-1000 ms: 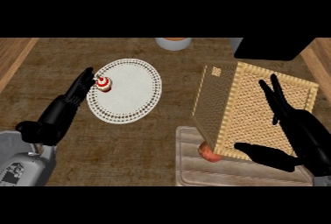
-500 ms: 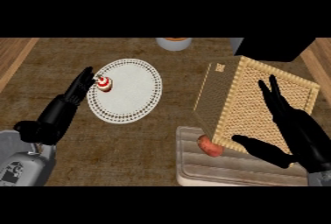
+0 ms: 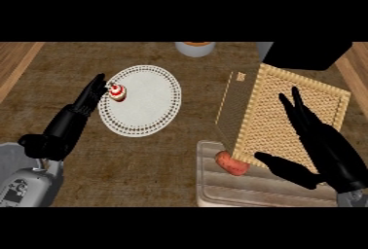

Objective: Pick the sweet potato from the cutting board and place it in the basket

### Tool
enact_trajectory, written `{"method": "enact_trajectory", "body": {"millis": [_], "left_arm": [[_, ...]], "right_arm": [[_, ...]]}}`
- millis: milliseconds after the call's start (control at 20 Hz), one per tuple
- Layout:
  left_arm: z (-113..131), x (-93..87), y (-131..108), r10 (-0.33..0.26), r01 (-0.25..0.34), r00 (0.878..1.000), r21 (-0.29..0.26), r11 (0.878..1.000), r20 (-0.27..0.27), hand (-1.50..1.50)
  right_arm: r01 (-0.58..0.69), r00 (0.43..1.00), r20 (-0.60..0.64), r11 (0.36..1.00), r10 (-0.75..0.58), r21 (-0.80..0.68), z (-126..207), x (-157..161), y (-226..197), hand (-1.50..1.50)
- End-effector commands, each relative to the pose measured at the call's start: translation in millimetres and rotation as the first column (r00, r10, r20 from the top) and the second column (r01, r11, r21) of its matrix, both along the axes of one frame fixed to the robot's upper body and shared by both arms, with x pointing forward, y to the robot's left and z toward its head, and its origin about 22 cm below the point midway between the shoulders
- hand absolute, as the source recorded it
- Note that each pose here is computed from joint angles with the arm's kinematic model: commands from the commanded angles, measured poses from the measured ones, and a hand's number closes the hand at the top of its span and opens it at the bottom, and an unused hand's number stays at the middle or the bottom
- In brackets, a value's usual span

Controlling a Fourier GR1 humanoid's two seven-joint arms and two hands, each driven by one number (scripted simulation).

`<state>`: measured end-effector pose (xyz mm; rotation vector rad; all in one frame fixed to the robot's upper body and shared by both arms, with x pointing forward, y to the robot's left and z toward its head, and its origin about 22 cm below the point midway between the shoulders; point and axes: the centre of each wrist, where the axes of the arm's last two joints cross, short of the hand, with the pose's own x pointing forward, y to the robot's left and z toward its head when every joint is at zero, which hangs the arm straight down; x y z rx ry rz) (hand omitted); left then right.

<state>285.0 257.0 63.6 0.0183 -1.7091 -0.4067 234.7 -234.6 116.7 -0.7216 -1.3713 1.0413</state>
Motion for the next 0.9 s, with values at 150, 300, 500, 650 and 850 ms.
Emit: {"method": "enact_trajectory", "body": {"millis": [150, 300, 500, 650, 850], "left_arm": [[0.3, 0.8, -6.8, -0.018, 0.018, 1.000, -0.005, 1.000, 0.013, 0.00], [3.3, 2.3, -0.4, -0.014, 0.014, 1.000, 0.003, 1.000, 0.005, 0.00], [-3.6, 1.2, -2.9, 0.000, 0.000, 1.000, -0.003, 1.000, -0.008, 0.00], [0.2, 3.0, -5.6, -0.023, 0.023, 1.000, 0.011, 1.000, 0.003, 0.00], [4.2, 5.4, -4.5, -0.021, 0.021, 1.000, 0.015, 1.000, 0.019, 0.00]], "right_arm": [[0.002, 0.955, -0.294, 0.998, -0.019, -0.059, -66.1, -3.9, 0.7, 1.50], [-0.061, 0.959, -0.281, 0.991, 0.026, -0.119, -67.4, -7.2, 11.0, 1.50], [-0.145, 0.945, -0.309, 0.983, 0.104, -0.113, -58.7, -8.7, 16.6, 1.50], [-0.267, 0.854, -0.457, 0.963, 0.247, 0.022, -54.8, -23.6, 44.5, 1.50], [-0.321, 0.803, -0.494, 0.940, 0.334, 0.114, -35.6, -37.6, 57.5, 1.50]]}}
